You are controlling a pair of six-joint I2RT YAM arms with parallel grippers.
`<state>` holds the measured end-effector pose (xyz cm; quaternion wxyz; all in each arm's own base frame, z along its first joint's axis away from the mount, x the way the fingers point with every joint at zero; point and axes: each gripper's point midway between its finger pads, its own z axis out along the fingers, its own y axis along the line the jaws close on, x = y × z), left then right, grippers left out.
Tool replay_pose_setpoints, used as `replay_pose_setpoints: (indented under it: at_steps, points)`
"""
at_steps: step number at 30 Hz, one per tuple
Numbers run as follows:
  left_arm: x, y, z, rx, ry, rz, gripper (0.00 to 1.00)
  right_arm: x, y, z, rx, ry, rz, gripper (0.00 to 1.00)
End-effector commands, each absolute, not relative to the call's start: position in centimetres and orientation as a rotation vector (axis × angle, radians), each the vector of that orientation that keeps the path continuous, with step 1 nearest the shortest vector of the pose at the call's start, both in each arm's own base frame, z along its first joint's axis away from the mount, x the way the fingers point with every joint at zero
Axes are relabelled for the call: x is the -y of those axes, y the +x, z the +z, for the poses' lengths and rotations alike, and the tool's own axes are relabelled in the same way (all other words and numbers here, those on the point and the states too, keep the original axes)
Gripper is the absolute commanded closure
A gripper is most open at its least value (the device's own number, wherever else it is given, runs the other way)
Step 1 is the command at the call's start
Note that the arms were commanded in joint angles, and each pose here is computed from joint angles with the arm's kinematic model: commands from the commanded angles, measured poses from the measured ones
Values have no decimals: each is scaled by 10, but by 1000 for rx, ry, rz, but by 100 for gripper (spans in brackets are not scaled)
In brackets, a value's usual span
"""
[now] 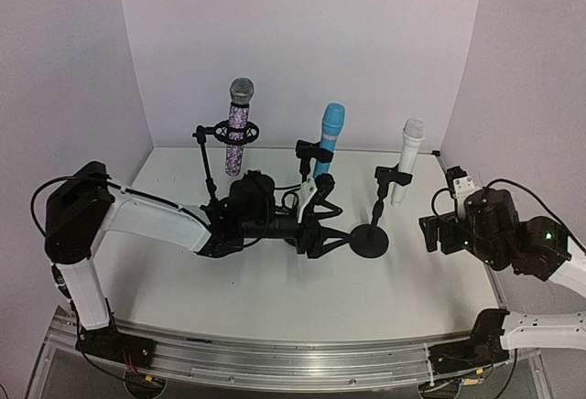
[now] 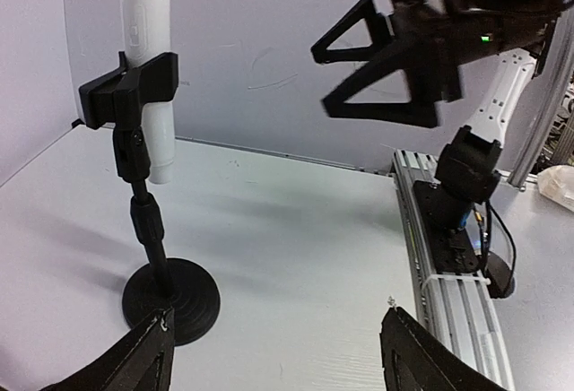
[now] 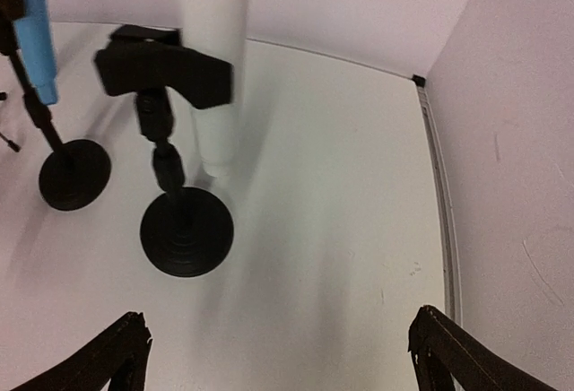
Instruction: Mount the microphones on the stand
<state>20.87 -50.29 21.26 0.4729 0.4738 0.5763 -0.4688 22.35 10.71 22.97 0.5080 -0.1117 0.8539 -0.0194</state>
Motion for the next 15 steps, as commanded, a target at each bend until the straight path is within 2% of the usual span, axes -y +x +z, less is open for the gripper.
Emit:
replay_pose_setpoints:
  at_steps: [1, 10, 15]
  points:
    - [475, 185, 249, -1322, 1172, -1101, 21, -79, 229, 233, -2173, 17, -17, 2]
    - [408, 166, 281, -1299, 1120, -997, 21, -15, 246, 193, -2484, 397, -73, 2]
    - [358, 194, 300, -1377, 975, -1019, 21, 11, 235, 181, -2496, 566, 4, 2]
